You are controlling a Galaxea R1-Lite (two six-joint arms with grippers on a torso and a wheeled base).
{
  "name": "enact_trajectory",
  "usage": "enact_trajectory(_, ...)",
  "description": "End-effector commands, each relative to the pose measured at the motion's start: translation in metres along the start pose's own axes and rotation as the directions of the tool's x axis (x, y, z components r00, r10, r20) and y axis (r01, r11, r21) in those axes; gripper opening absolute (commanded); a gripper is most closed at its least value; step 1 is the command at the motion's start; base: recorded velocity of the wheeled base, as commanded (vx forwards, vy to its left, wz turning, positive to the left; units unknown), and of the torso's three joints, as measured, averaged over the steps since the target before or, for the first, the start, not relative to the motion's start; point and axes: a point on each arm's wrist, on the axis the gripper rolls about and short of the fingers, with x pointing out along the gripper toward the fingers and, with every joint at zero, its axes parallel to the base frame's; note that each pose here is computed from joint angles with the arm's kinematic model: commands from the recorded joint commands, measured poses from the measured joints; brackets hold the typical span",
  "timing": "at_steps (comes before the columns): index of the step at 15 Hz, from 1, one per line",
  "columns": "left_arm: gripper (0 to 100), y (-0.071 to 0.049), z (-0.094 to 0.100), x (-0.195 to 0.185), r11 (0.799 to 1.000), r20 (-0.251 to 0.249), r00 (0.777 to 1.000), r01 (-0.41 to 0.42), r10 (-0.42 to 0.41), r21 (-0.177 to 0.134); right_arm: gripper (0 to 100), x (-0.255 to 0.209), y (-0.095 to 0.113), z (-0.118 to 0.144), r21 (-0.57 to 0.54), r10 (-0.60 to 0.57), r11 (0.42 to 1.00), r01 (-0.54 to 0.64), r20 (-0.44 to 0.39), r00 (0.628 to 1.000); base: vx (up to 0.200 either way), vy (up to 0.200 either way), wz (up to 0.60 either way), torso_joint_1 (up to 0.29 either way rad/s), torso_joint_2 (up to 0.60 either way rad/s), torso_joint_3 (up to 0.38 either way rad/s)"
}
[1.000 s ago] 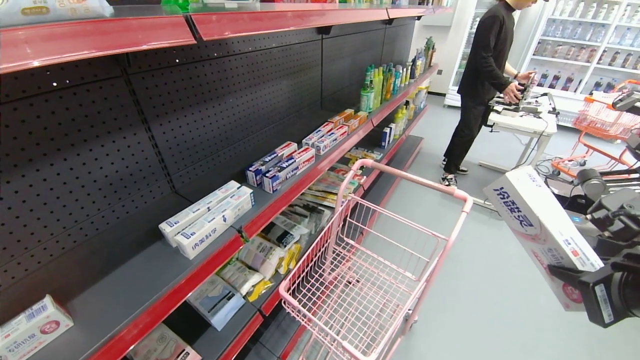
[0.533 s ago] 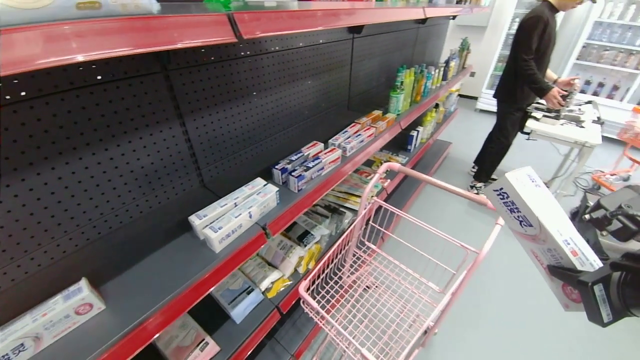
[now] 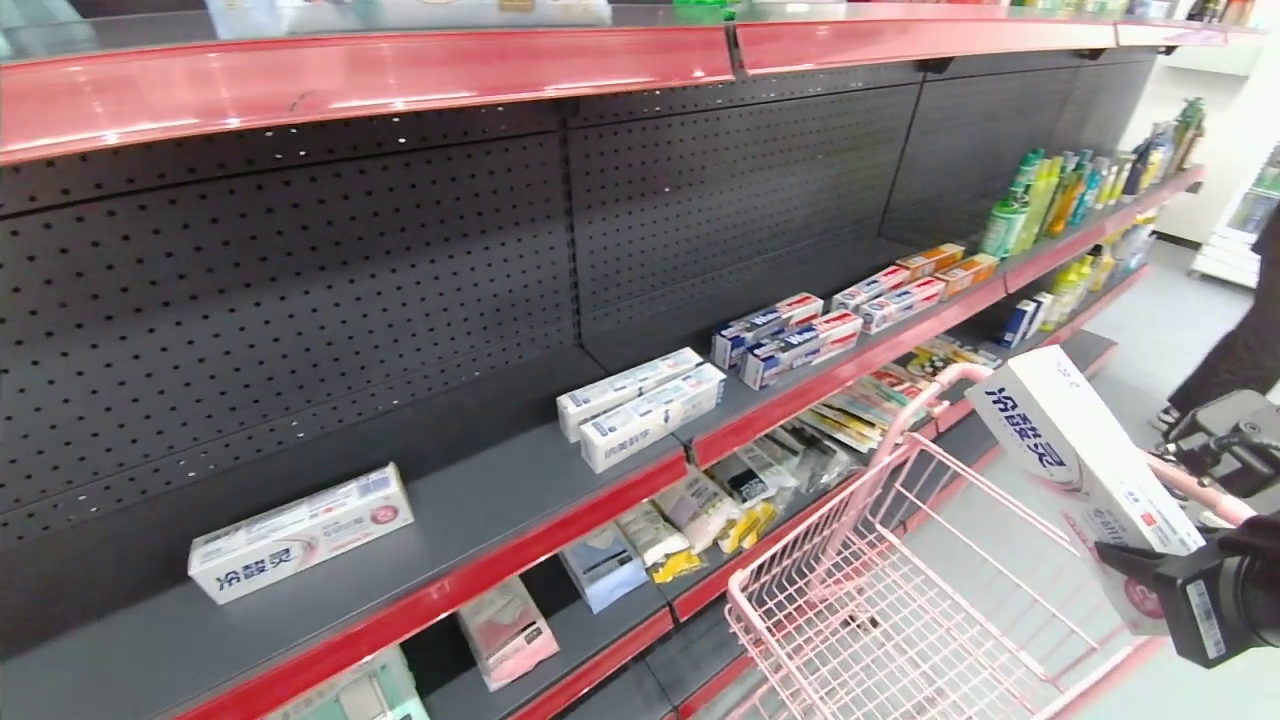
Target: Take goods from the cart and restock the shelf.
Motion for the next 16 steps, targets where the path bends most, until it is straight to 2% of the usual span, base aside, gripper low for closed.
enact_trajectory(1,100,0.0000,0.0000,0.0001,1.000,-0.001,1.000,0.000,0.000,0.000,0,0.0004,0.0003,-0.0003,-0.001,0.001,1.000,-0.001,-0.002,1.000,0.000,0.000,0.60,0.002,0.00,0.002)
enact_trajectory(11,100,0.0000,0.0000,0.0001,1.000,-0.001,1.000,0.000,0.000,-0.001,0,0.0052,0.0016,0.0002,-0.007,0.004,1.000,-0.004,-0.017,1.000,0.000,0.000,0.60,0.002,0.00,0.005)
enact_trajectory(16,100,0.0000,0.0000,0.0001,1.000,-0.001,1.000,0.000,0.000,0.000,0,0.0029,0.0009,0.0003,-0.004,0.003,1.000,-0.003,-0.005,1.000,0.000,0.000,0.00,0.000,0.00,0.000)
